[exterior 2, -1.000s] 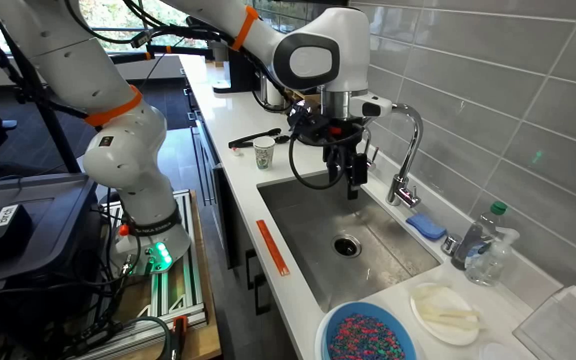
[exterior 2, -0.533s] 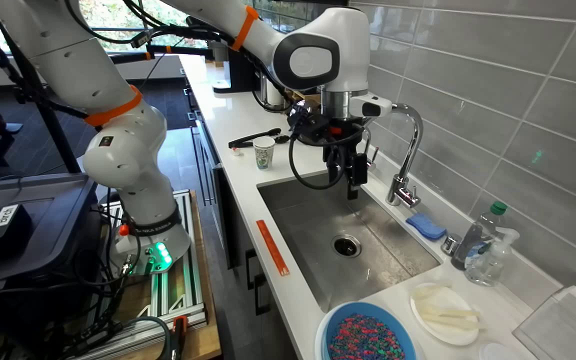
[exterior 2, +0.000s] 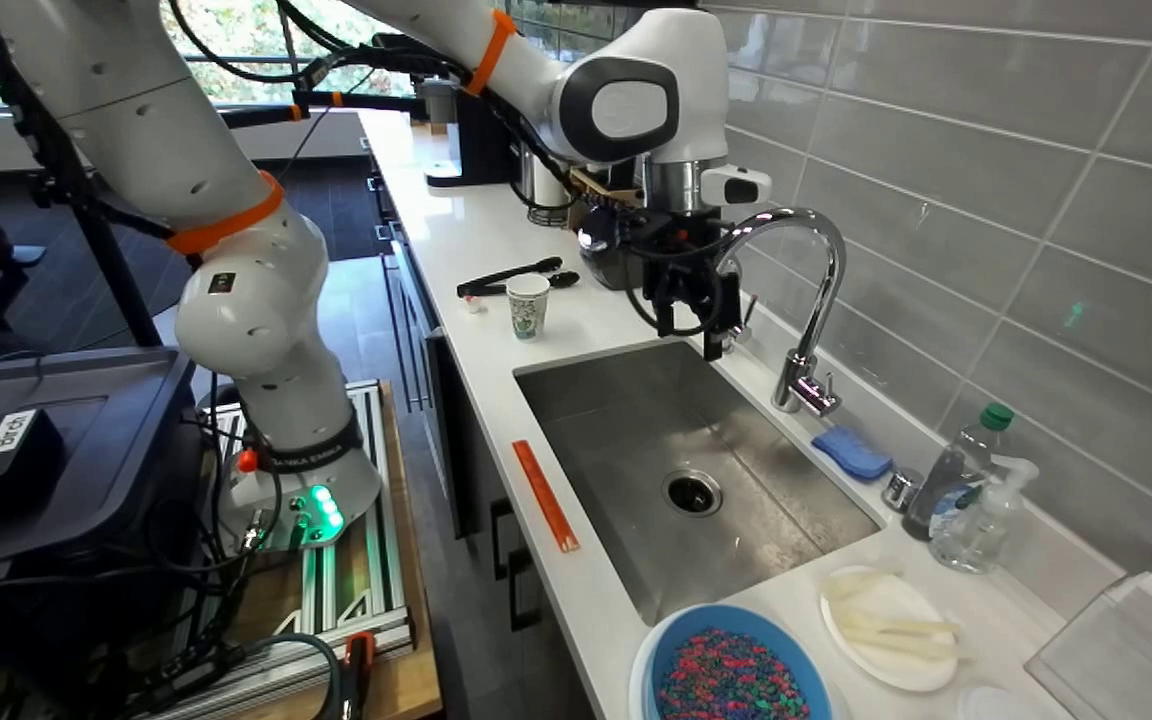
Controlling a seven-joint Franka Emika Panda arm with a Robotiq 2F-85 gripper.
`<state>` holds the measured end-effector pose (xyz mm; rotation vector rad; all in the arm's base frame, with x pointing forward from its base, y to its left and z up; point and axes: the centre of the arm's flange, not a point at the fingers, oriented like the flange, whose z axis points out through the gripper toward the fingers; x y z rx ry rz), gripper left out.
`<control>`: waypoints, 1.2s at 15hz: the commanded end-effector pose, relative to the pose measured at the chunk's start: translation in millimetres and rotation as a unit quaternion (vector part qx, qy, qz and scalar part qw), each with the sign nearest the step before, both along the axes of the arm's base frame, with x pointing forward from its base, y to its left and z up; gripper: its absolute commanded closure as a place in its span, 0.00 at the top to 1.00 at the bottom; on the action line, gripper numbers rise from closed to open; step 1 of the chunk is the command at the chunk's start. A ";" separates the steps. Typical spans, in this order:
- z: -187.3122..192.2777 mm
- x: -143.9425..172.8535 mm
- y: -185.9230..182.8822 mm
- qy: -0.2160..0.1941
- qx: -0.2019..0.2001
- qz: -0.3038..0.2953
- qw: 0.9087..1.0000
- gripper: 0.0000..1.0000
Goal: Move the tap faucet to the left then remove the lid from the jar
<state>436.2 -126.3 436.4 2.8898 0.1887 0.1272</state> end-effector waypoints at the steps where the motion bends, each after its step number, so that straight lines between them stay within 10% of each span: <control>1: 4.9 47.0 50.4 -0.010 0.005 0.093 0.996 1.00; 7: 7.4 101.5 146.9 -0.024 0.024 0.260 0.965 1.00; 15: 1.3 131.7 248.9 0.005 0.028 0.445 0.895 1.00; 18: 5.7 134.4 252.0 0.023 0.016 0.461 0.887 1.00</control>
